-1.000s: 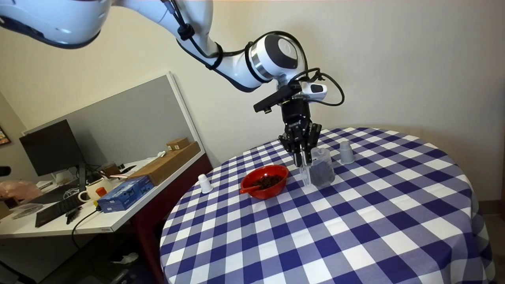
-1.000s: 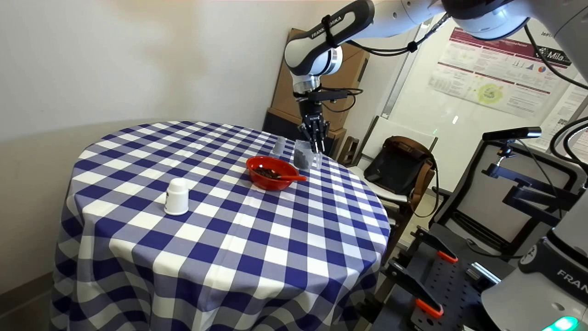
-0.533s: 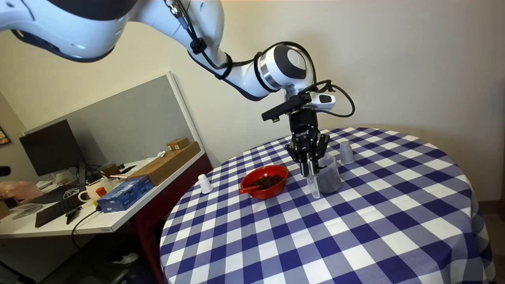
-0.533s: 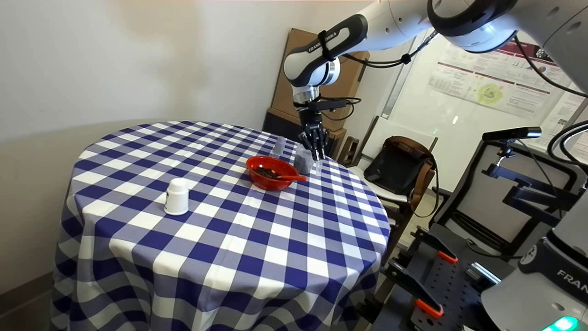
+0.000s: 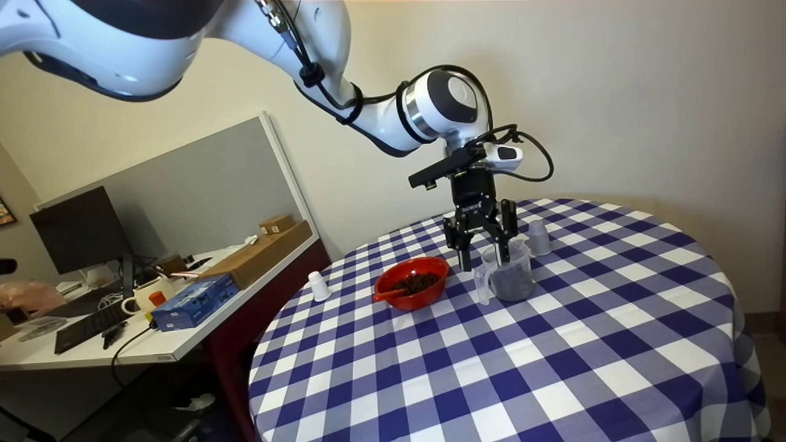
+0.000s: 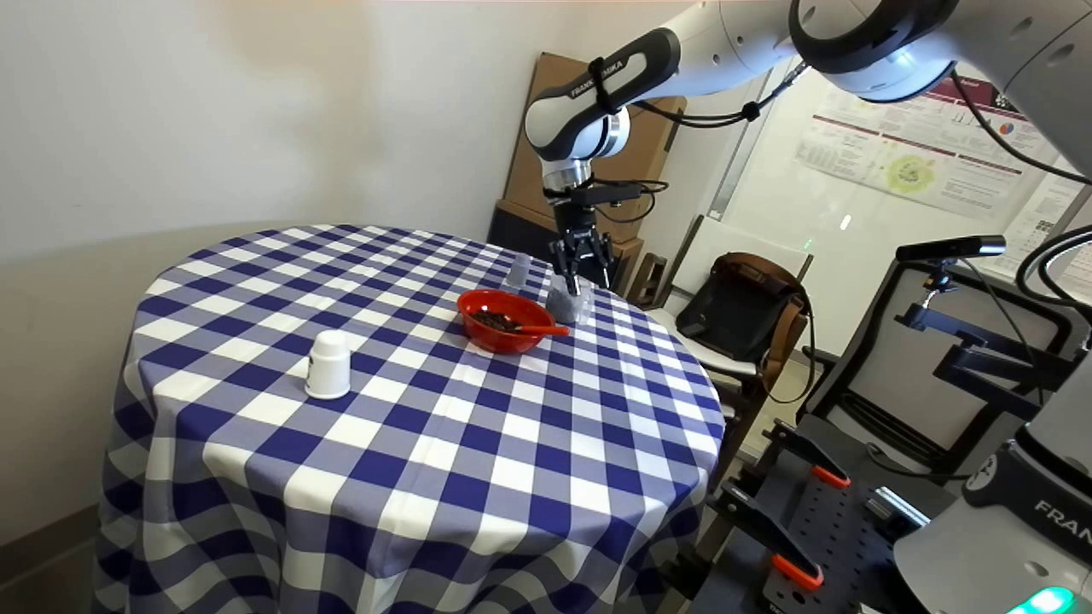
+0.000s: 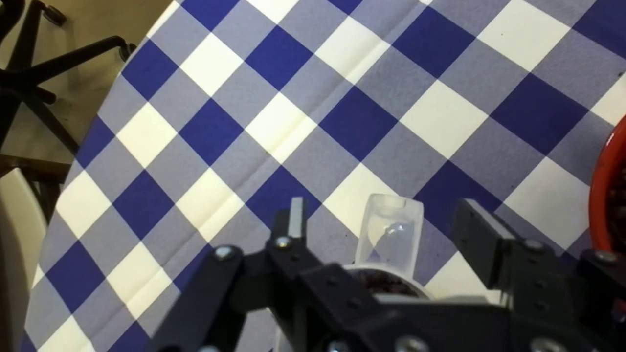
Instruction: Pick up the plastic cup from the table, pour some of its contents in the orange bowl and put the cup back on the table.
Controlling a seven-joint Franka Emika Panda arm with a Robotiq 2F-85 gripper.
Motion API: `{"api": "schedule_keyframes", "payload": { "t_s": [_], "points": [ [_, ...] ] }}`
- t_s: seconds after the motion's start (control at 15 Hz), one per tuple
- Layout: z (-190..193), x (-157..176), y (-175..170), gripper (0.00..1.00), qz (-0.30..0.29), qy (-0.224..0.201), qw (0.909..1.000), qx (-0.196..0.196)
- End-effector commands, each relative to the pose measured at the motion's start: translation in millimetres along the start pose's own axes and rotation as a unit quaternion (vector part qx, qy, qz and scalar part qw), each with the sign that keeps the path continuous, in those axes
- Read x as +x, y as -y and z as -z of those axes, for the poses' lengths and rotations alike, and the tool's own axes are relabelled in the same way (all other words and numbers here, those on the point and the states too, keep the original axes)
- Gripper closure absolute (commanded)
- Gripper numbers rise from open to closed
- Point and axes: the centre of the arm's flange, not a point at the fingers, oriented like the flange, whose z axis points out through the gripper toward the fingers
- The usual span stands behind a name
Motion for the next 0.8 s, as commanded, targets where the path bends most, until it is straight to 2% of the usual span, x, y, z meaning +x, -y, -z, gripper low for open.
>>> {"api": "schedule_keyframes", "payload": {
  "t_s": [0.0,0.2,0.73],
  "points": [
    [23.2,-21.2,0.6,0.00,0.013,-0.015,0.9998,0.010],
    [50.2,-54.0,4.2,0.00,0.012,-0.052,0.9985,0.012],
    [114.2,-162.6,30.7,0.00,0.023,-0.141,0.9868,0.076]
  ]
}}
